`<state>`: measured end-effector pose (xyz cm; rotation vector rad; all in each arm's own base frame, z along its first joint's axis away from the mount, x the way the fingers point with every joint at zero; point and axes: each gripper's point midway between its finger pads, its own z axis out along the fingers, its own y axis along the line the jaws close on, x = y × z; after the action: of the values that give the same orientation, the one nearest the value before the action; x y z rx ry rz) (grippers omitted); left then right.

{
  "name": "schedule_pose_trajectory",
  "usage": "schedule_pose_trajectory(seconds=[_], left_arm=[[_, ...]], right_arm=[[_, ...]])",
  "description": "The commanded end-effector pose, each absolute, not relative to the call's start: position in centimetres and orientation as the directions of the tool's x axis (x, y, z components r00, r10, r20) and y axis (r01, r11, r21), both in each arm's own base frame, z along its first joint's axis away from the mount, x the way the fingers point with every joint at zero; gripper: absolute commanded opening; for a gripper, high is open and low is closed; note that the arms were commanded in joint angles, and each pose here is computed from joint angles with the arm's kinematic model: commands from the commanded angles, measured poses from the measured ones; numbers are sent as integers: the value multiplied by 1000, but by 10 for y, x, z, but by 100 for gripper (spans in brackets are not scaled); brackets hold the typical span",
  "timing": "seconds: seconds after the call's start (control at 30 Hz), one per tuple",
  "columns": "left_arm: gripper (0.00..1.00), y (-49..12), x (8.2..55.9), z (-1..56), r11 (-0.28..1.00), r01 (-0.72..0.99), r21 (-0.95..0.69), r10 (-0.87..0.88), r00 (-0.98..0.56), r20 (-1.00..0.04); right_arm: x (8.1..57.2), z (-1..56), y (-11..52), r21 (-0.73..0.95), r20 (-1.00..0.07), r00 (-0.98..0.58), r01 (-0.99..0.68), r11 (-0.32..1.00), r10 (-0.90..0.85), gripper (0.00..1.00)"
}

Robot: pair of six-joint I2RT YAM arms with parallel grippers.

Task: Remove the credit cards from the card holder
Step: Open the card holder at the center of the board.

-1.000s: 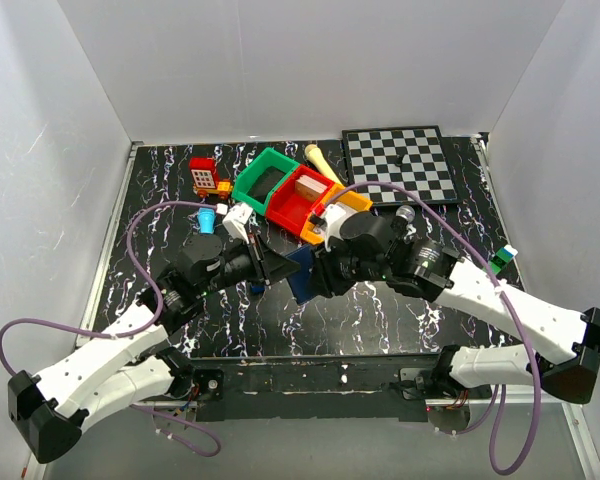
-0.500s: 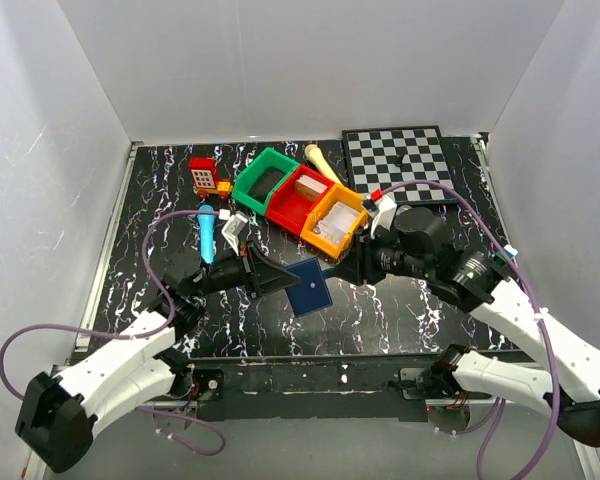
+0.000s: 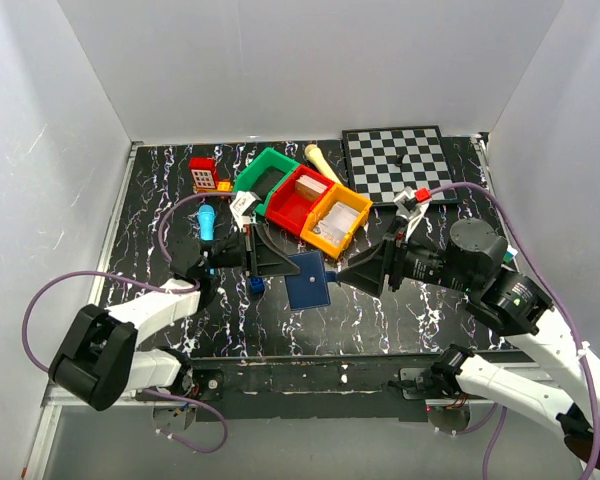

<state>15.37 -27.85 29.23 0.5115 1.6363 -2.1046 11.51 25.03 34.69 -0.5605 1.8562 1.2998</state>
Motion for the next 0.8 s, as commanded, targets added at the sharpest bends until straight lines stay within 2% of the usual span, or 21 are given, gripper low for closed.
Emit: schedule_pose_trajectory(seconds=[0.0, 0.2, 0.47, 0.77], left_arm=[[0, -256, 106, 362, -405, 819, -407, -197, -513, -836], [0, -254, 99, 378, -423, 831, -361, -202, -475, -856], [0, -249, 90, 378, -430, 832, -350, -190, -463, -866], [0, -248, 85, 377, -435, 833, -343, -188, -457, -870]], right_arm=[[101, 371, 259, 587, -805, -588, -767, 261, 81, 70], [104, 370, 266, 597, -798, -598, -765, 241, 80, 70], [108, 398, 271, 591, -807, -574, -784, 189, 139, 69], [116, 390, 281, 625, -781, -609, -759, 183, 140, 64]])
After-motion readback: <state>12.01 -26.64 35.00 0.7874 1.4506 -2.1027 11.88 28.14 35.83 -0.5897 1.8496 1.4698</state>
